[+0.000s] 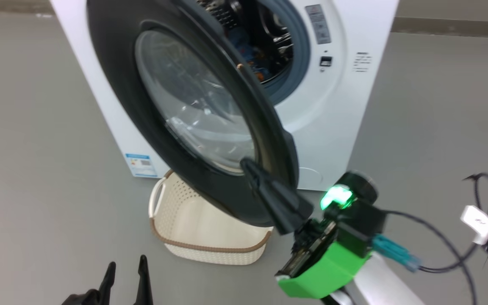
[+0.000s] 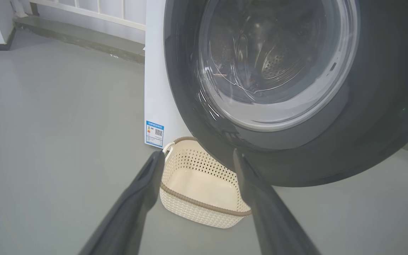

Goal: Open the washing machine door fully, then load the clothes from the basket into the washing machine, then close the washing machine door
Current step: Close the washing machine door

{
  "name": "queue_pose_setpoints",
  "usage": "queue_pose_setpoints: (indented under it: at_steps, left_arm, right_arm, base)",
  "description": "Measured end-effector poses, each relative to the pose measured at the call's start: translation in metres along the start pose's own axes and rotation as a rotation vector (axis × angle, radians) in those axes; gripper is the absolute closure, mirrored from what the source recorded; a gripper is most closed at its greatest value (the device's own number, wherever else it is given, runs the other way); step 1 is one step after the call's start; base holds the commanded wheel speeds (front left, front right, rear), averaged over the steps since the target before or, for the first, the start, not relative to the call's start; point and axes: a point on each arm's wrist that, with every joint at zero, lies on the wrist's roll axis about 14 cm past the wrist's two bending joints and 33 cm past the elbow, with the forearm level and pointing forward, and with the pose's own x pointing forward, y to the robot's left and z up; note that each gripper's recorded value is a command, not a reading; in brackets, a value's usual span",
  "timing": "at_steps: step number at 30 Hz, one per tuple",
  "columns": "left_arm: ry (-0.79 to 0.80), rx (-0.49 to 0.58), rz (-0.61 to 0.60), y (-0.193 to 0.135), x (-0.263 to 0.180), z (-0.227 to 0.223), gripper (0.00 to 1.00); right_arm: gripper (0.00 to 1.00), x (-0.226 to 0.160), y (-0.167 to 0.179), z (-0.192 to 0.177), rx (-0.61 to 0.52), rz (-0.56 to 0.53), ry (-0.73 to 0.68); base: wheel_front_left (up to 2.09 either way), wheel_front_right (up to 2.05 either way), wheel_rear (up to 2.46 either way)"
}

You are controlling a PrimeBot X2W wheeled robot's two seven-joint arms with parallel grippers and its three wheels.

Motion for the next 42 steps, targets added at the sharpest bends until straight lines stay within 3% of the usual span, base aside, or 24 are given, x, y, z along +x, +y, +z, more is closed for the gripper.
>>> queue_pose_setpoints:
  at_steps: [6, 18, 32, 42]
  left_arm:
    - [-0.005, -0.013, 0.036, 0.008, -0.001, 0.002, 0.0]
    - [-0.005, -0.022, 0.061, 0.008, 0.017, 0.005, 0.0]
    - [0.03, -0.005, 0.1, 0.015, 0.046, -0.006, 0.0]
    - [0.051, -0.005, 0.055, -0.001, 0.069, -0.017, 0.0]
  right_arm:
    - [1.0, -0.007, 0.005, -0.054, 0.088, 0.003, 0.148]
    - [1.0, -0.039, -0.024, -0.143, 0.192, -0.104, 0.38]
    - [1.0, -0.019, -0.076, -0.161, 0.197, -0.168, 0.339]
    - [1.0, -0.017, -0.119, -0.165, 0.153, -0.219, 0.313]
  base:
    - [0.0, 0.0, 0.0]
    - [0.0, 0.0, 0.0]
    - [0.0, 0.0, 0.0]
    - [0.0, 0.0, 0.0]
